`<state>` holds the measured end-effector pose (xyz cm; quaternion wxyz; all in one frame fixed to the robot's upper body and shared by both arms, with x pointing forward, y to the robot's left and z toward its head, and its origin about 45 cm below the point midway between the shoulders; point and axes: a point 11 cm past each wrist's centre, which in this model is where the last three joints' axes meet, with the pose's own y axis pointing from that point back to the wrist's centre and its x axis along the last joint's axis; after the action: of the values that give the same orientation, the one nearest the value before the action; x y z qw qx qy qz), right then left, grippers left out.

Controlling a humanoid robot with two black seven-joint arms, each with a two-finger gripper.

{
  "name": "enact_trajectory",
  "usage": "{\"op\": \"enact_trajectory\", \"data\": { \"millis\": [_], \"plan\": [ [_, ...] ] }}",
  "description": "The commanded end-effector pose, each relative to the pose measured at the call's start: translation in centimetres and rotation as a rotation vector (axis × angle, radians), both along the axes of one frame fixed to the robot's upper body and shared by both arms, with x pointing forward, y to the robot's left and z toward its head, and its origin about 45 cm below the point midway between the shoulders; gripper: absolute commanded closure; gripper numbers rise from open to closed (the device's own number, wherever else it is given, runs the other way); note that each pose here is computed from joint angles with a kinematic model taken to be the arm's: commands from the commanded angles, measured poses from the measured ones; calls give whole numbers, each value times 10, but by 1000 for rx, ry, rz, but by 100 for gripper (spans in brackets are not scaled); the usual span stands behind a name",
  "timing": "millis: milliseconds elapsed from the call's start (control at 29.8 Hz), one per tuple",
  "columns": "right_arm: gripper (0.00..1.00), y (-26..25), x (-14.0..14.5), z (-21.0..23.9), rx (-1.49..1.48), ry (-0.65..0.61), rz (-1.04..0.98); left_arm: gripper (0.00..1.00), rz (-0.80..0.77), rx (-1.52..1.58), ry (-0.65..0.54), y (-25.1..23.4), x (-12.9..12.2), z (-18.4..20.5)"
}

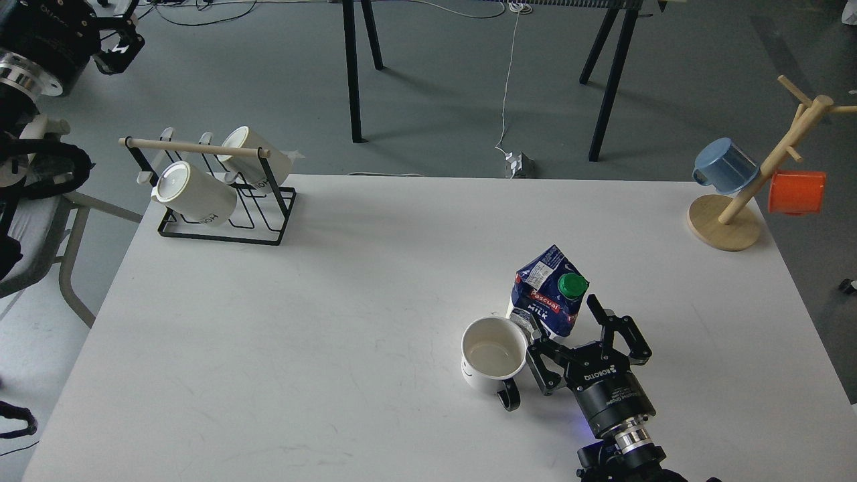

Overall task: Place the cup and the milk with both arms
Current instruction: 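Open the right gripper and pull it back from the carton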

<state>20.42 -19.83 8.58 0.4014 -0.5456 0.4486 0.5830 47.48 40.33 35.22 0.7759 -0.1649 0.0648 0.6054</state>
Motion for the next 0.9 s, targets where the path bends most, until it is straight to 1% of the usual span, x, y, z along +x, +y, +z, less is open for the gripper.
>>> {"op": "enact_trajectory", "data": {
  "millis": [0,201,402,536,704,771,871],
  "plan": [
    [3,0,-3,-1,2,5,1,1,1,0,3,0,0,-1],
    [3,-2,-7,-1,0,10,1,1,2,0,3,1,-1,-2],
    [2,-17,-23,-8,-44,45,14,1,2,-1,3,1,-1,-3],
    [2,-31,-41,-16,-96,81,17,1,2,-2,3,1,-1,-3],
    [2,-63,-58,-16,-179,110,31,1,0,-2,0,1,-1,-2],
    [2,-80,-59,-5,-207,93,15,1,2,-3,0,1,-1,-2],
    [2,-111,-53,13,-262,53,-34,1,-1,-4,-2,1,-1,-2]
  ]
}}
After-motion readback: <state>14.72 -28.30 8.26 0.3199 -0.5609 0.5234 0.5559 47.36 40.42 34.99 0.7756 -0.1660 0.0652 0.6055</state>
